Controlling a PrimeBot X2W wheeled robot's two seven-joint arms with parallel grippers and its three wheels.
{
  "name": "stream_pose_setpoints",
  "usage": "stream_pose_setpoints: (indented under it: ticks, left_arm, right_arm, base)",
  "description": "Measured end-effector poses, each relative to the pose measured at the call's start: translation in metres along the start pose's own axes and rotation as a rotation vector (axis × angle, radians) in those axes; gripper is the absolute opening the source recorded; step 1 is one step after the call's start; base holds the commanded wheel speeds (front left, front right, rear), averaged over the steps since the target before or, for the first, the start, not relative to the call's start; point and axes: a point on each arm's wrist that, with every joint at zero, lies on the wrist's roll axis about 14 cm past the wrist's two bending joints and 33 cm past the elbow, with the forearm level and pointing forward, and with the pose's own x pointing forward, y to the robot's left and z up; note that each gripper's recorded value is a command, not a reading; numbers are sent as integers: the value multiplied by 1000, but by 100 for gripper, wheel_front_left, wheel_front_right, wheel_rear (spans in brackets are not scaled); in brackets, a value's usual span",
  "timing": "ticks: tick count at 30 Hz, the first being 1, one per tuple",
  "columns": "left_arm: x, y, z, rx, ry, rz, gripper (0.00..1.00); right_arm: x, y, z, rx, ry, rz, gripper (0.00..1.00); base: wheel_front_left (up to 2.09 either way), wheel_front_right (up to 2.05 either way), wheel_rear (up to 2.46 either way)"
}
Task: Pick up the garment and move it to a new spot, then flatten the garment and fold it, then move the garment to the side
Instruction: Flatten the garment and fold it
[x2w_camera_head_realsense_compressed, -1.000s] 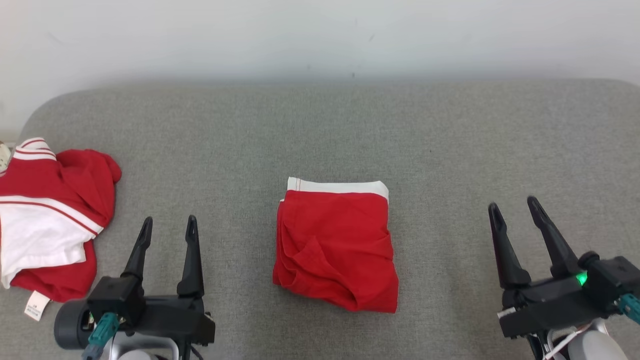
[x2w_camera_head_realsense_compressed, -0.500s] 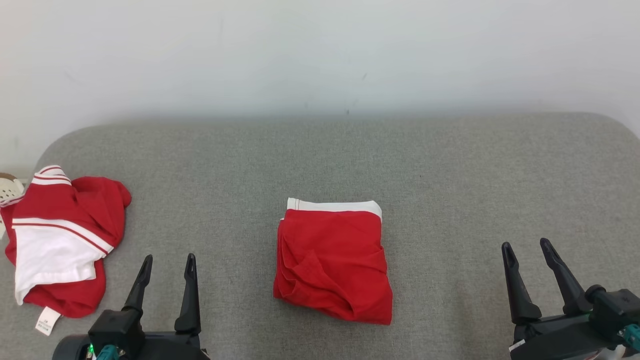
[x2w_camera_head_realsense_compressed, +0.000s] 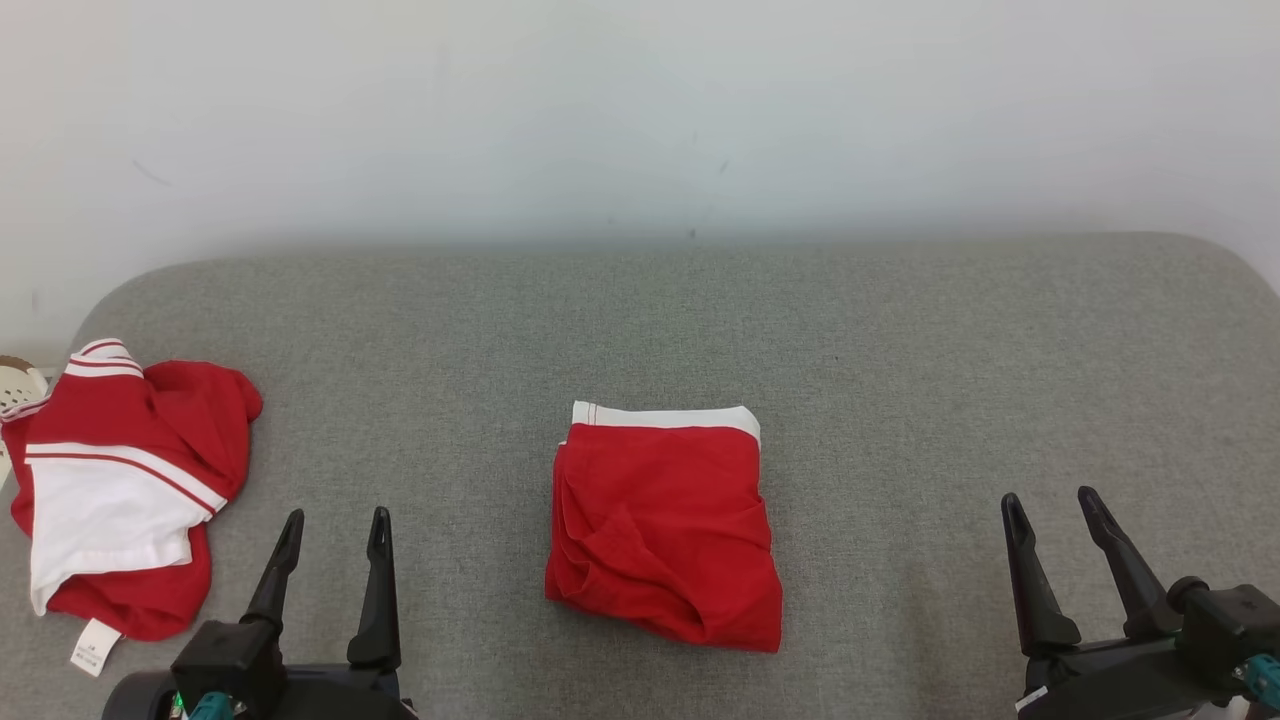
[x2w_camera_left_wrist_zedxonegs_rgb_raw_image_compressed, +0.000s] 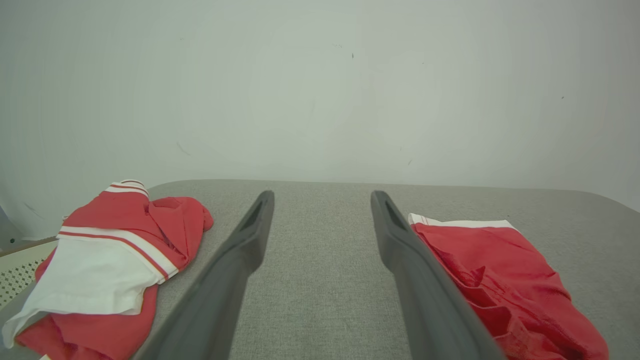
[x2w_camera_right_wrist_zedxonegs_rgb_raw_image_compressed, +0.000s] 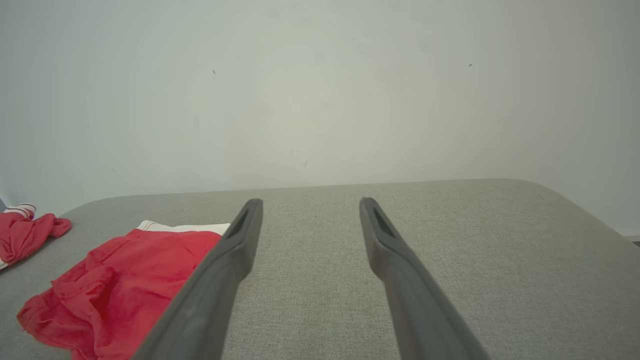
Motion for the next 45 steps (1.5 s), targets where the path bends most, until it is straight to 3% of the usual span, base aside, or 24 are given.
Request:
stream_pose_setpoints:
  ticks: [7, 8, 9, 16, 32, 45]
  left_arm:
    - [-1, -1, 0, 0, 1, 0, 100]
    - [-1, -1, 0, 0, 1, 0, 100]
    - [-1, 0, 0, 0, -1, 1, 100]
    - [-4, 9, 4, -15, -9, 35, 100]
    - [-15, 42, 5, -9, -10, 148, 100]
    - [-19, 58, -7, -13, 26, 214, 100]
  right_arm:
    - [0, 1, -2, 4, 5, 0, 100]
    - [1, 1, -2, 4, 4, 0, 44]
    - [2, 1, -1, 5, 2, 1, 0]
    - [14, 35, -24, 27, 81, 104, 0]
    - [46, 163, -104, 48, 316, 497, 0]
    - [34, 237, -144, 52, 438, 731, 0]
  base:
    - [0, 0, 0]
    - [0, 0, 0]
    - [0, 0, 0]
    - [0, 0, 0]
    - [0, 0, 0]
    - [0, 0, 0]
